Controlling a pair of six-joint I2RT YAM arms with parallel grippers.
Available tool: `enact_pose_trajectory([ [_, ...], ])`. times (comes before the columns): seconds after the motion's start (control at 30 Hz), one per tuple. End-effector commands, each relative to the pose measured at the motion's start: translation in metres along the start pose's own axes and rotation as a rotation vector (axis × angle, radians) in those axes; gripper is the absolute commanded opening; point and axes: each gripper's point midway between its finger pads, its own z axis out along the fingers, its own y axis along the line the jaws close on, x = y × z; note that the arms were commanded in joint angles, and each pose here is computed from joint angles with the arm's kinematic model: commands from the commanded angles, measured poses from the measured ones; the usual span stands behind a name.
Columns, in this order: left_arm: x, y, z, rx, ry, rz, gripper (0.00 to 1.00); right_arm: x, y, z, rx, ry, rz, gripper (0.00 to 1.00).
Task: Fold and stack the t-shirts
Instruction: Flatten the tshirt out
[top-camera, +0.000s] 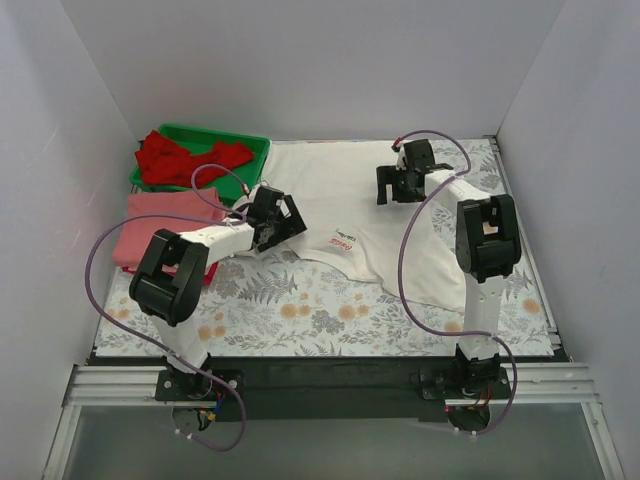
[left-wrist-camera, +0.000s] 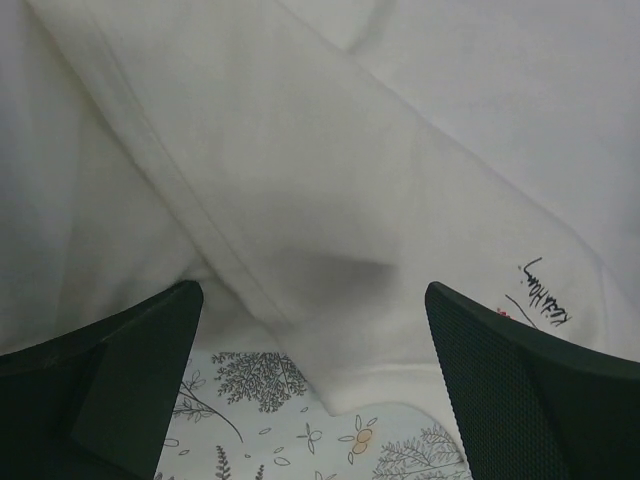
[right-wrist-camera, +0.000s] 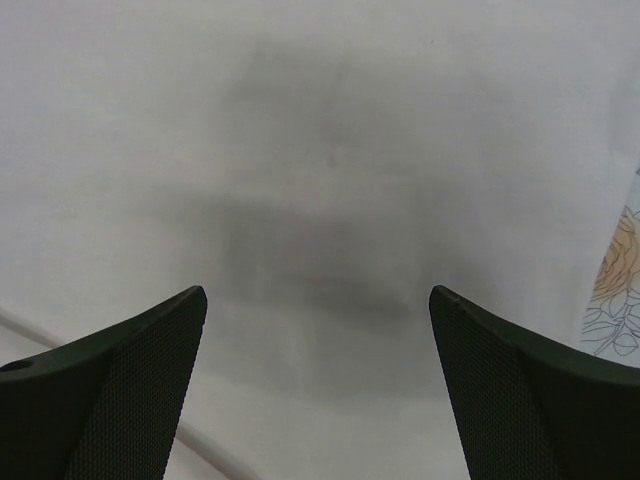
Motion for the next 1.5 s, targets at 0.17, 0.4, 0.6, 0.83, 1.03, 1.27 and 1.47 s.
enact_pose_trajectory([
  [0.17,-0.026,-0.003,0.066,-0.068,0.023,-0.009,0.95,0.085,0.000,-0.010,0.004,0.157,0.100,0.98],
  [0.4,-0.050,-0.087,0.123,0.158,0.096,0.041,0.95,0.200,0.044,-0.072,-0.073,0.270,0.195,0.97],
  [0.6,-0.074,-0.159,0.165,0.346,0.090,0.116,0.96,0.272,0.148,-0.112,-0.301,0.372,0.082,0.96],
  [0.83,-0.079,-0.198,0.161,0.558,0.070,0.125,0.98,0.224,0.220,-0.140,-0.387,0.196,-0.172,0.97],
  [1.03,-0.128,-0.213,0.085,0.550,-0.084,0.223,0.98,0.178,0.176,-0.152,-0.207,0.062,-0.142,0.98],
  [1.27,-0.151,-0.180,-0.004,0.412,-0.205,0.224,0.98,0.149,0.086,-0.150,-0.032,0.003,0.044,0.98],
  [1.47,-0.095,-0.128,-0.052,0.359,-0.158,0.174,0.98,0.147,0.048,-0.134,0.056,0.031,0.079,0.98],
])
